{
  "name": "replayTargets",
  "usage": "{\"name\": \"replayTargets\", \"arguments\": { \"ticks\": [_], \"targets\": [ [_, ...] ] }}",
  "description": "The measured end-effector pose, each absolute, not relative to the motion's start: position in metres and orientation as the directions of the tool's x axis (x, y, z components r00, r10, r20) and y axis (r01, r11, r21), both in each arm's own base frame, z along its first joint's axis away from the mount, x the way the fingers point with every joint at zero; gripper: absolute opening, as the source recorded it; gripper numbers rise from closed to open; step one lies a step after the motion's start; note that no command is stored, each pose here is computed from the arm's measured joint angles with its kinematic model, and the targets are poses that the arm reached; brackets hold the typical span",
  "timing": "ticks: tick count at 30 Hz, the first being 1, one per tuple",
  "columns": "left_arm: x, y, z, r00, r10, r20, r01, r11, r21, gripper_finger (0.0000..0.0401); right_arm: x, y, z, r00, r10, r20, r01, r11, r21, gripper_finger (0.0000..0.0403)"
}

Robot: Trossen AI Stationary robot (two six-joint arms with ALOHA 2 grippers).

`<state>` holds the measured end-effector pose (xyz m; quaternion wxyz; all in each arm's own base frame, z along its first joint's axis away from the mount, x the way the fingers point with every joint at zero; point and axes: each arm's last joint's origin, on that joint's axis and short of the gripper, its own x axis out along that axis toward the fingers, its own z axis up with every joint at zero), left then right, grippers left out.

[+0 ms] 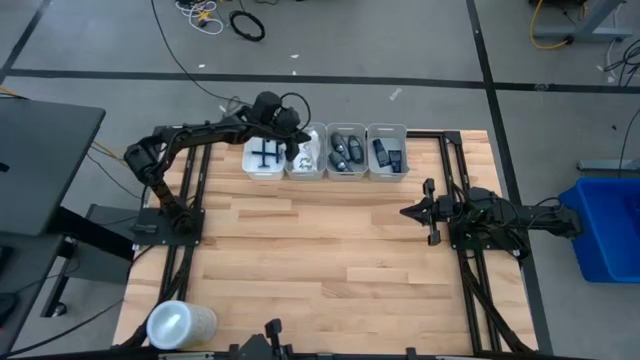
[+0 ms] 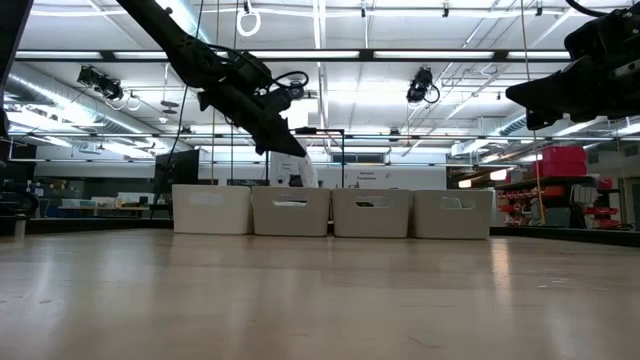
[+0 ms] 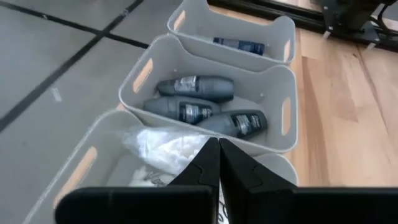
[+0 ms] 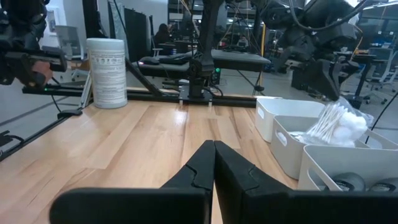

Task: Pick & Place Travel size toiletries
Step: Put the white cotton pack into the left gray bin, then return to Home Position

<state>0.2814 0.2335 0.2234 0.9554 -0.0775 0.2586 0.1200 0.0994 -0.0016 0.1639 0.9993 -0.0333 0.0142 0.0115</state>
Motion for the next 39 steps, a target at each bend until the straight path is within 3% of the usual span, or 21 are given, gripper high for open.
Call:
{"name": "replayTargets", "arguments": {
  "ticks": [11, 28, 34, 39],
  "targets": [
    [0.278, 0.237, 0.222, 0.802, 0.254, -0.541, -0.341, 0.938, -0.065, 0.0016, 0.099, -0.002, 0.164, 0.999, 0.022, -0.029, -0.024, 0.998, -0.066, 0.0014],
    [0.275, 0.236, 0.218, 0.748, 0.291, -0.597, -0.394, 0.918, -0.047, 0.0198, 0.099, -0.002, 0.164, 0.999, 0.022, -0.029, -0.024, 0.998, -0.066, 0.0014],
    [0.274, 0.235, 0.222, 0.760, 0.283, -0.585, -0.376, 0.926, -0.042, 0.0229, 0.099, -0.002, 0.164, 0.999, 0.022, -0.029, -0.024, 0.998, -0.066, 0.0014],
    [0.273, 0.231, 0.227, 0.782, 0.253, -0.570, -0.350, 0.935, -0.065, 0.0230, 0.099, -0.002, 0.164, 0.999, 0.022, -0.029, -0.024, 0.998, -0.066, 0.0014]
  ]
}}
